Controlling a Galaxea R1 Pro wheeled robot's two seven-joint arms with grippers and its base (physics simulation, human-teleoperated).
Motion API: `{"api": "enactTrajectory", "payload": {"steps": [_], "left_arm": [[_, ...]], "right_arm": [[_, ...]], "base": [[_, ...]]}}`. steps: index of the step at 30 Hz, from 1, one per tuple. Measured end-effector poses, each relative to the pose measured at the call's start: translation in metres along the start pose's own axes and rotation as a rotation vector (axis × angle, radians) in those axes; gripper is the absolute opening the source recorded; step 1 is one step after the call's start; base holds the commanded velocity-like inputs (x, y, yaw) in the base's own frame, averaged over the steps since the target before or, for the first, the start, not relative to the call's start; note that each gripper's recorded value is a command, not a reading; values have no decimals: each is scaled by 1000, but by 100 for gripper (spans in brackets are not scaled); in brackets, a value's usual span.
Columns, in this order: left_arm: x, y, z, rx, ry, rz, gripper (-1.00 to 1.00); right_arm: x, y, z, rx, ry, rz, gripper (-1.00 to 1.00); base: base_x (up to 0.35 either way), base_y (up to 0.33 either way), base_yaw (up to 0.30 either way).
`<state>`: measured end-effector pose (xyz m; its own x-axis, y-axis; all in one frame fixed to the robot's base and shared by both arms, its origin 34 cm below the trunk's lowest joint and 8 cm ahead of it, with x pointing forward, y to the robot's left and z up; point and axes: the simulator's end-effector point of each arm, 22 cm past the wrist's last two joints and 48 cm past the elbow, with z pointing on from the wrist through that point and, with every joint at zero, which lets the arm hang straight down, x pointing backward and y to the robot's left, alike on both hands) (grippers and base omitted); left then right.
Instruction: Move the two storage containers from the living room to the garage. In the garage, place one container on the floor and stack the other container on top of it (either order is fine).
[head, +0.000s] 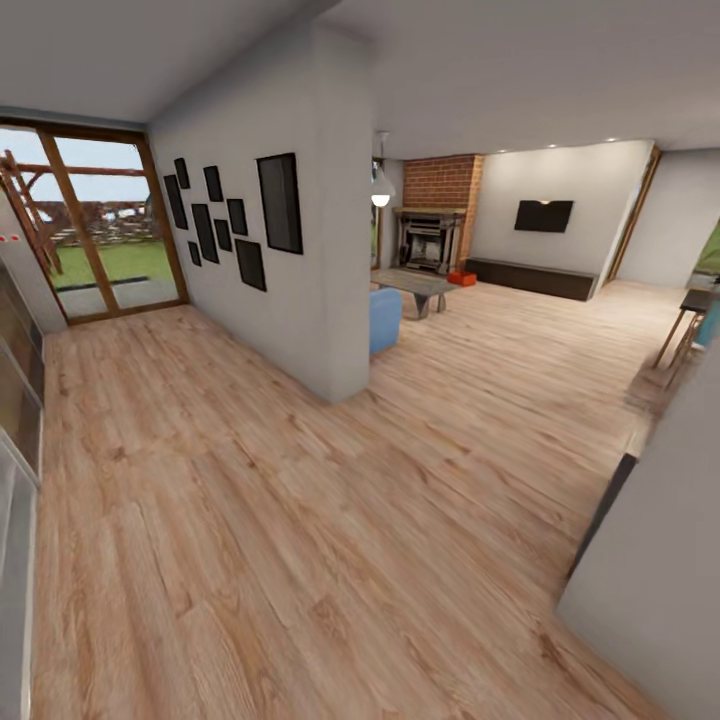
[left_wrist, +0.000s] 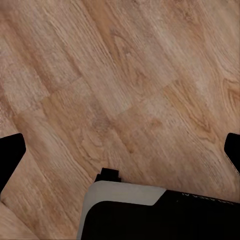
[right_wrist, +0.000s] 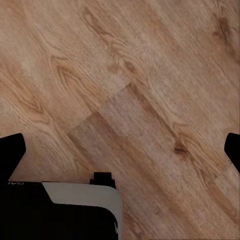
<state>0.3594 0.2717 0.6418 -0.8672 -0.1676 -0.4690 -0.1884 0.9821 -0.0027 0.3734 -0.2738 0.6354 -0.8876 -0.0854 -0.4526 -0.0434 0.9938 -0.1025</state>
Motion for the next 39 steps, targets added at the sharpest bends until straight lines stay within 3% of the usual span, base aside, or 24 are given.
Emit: {"api": "enactTrajectory", "payload": {"steps": [16, 32, 39], "left_arm": [[0, 0, 0, 0, 0, 0, 100], [0, 0, 0, 0, 1, 0, 100], [0, 0, 0, 1, 1, 0, 100]], "right_arm": [[0, 0, 0, 0, 0, 0, 100], [0, 0, 0, 0, 0, 1, 100], [0, 0, 0, 0, 0, 1, 100]], "base": [[327, 0, 4], [325, 78, -243], [301, 179, -54]]}}
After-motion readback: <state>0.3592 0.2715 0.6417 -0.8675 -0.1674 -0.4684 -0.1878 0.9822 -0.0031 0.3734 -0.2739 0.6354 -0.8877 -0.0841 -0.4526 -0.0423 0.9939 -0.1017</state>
